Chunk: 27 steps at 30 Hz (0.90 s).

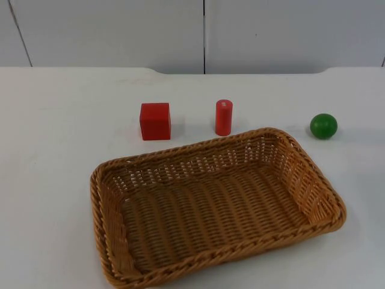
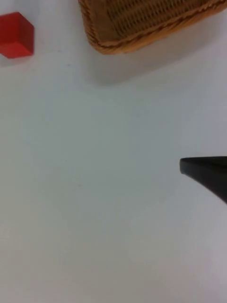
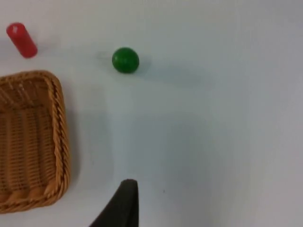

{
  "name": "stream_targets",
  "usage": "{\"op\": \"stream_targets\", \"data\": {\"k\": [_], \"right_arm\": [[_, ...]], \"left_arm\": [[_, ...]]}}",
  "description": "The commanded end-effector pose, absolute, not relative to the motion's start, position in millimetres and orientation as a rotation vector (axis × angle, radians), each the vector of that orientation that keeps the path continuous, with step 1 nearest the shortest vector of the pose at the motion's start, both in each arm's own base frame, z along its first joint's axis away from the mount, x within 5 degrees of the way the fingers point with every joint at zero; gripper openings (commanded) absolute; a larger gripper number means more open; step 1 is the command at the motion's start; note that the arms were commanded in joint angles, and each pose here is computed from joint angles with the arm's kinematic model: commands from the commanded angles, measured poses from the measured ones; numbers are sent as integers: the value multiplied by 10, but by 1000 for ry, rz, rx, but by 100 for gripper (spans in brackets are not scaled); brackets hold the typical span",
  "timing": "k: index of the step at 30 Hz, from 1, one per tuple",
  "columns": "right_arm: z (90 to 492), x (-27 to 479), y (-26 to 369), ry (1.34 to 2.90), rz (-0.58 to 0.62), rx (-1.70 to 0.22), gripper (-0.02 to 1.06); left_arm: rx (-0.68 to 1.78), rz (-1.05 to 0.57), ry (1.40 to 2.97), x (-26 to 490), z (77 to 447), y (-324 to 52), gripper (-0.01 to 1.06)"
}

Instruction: Pick up the basket with the left hand and place the object to the left of the red cylinder into the basket with the right hand.

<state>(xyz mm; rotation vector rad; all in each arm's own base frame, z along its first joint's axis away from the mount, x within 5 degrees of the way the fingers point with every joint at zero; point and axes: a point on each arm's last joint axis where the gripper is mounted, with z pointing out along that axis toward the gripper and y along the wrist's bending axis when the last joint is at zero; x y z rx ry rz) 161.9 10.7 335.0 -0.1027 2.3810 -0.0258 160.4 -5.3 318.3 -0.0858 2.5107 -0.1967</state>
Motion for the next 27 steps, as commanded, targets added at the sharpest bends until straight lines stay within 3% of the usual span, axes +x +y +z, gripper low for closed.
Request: {"op": "stream_targets", "data": {"k": [1,7,21,27], "right_arm": [[3280,1752,113,2423,-24,-97,105],[3066,1960,146,2545,-8,-94,105],[2993,2026,152,2581,-10,-97,105],[2993,2036,154,2565,-8,-96,105]], "left_arm": [[-92,-216,2538,1725,3123,-62,105],[-100,-216,2612,1926,2952,-49,105],[-113,-223,2629,2007,2881,-48,105],[-101,-367,2672,2170,2729,-131,105]]}}
